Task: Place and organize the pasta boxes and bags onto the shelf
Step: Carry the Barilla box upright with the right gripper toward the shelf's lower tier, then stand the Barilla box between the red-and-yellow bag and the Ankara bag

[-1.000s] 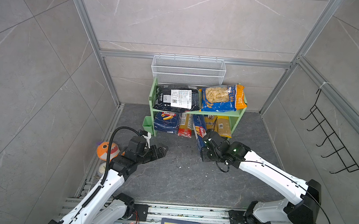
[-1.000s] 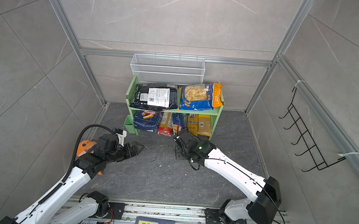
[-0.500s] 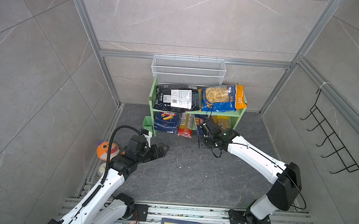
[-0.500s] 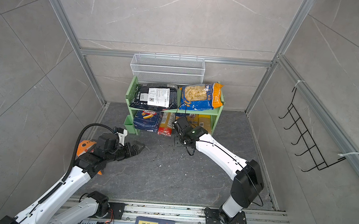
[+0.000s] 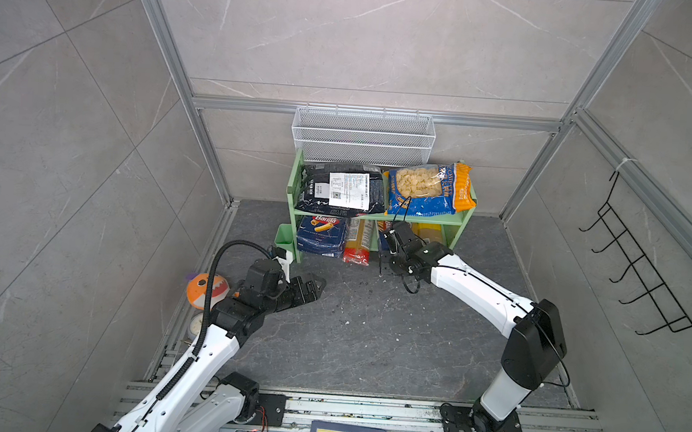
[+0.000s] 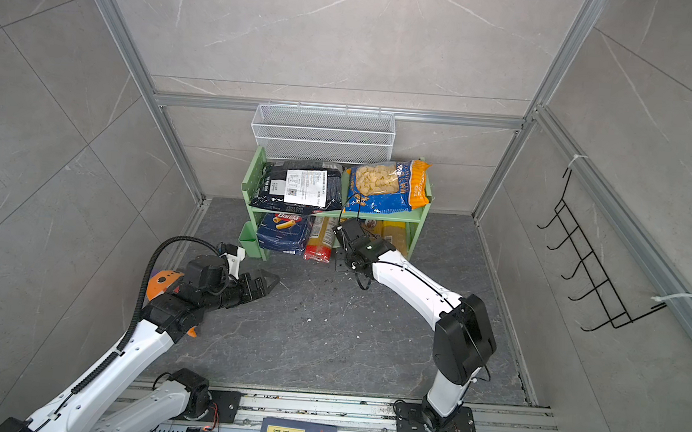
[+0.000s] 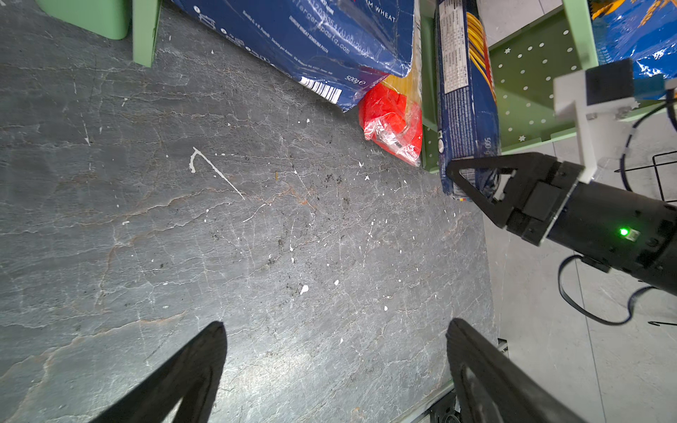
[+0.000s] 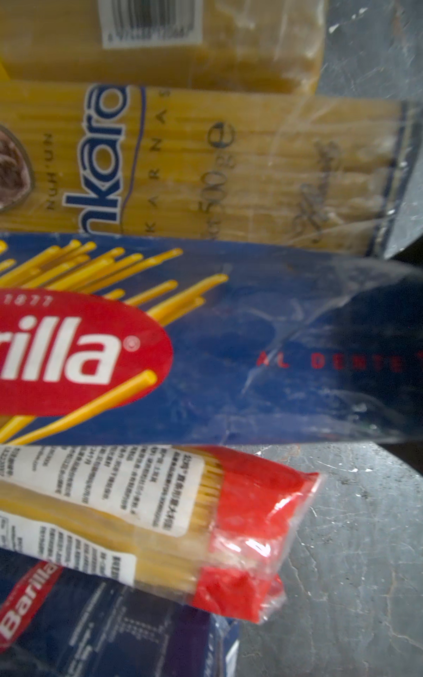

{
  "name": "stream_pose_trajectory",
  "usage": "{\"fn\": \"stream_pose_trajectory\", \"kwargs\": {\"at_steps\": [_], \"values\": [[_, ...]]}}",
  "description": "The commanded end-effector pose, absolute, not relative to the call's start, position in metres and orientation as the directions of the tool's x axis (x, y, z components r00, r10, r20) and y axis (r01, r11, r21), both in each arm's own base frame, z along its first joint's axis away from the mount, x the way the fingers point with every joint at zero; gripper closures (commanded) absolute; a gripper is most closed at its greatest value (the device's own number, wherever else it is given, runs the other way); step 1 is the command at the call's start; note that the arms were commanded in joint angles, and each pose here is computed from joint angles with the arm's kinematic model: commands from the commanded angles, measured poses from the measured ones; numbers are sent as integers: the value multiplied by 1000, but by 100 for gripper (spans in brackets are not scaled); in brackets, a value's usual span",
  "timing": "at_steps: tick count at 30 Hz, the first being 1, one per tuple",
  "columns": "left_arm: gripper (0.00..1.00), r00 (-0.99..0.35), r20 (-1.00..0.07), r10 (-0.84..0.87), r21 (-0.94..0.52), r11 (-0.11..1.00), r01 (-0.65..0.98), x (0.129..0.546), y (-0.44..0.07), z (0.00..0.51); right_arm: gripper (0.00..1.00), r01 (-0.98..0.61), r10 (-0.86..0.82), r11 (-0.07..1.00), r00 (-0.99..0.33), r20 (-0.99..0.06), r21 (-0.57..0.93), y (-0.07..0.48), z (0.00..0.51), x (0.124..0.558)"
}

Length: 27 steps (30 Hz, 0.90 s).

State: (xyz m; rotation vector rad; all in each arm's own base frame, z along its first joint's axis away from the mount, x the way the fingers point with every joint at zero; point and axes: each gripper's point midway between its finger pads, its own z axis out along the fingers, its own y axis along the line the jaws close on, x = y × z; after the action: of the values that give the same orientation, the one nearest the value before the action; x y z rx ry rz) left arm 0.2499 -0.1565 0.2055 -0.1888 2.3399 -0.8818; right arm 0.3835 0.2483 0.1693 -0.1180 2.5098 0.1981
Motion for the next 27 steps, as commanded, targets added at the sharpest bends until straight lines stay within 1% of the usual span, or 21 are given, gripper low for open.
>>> {"fn": "stream_pose_trajectory", "kwargs": {"at_steps": [1,17,21,25,26,27], "values": [[5,-779,-545,-311,-631,764,137,248,-158,224,70,-120,66,974,-655,-753,190,262,232,425],[5,-778,-547,-309,-627,767,137,248,-158,224,67,-90,109,972,-646,-756,217,265,229,453],[5,-776,-550,-308,-625,769,137,248,-157,224,60,-87,118,970,-648,-752,227,267,229,456],[5,-779,-547,-307,-623,770,135,248,-157,223,56,-86,116,970,-652,-749,226,270,227,458],[5,-779,-546,-307,-624,770,134,248,-157,223,54,-86,117,970,-651,-750,226,270,227,459],[5,-780,-545,-306,-623,771,133,248,-157,222,49,-86,117,970,-652,-749,226,270,227,460]]}}
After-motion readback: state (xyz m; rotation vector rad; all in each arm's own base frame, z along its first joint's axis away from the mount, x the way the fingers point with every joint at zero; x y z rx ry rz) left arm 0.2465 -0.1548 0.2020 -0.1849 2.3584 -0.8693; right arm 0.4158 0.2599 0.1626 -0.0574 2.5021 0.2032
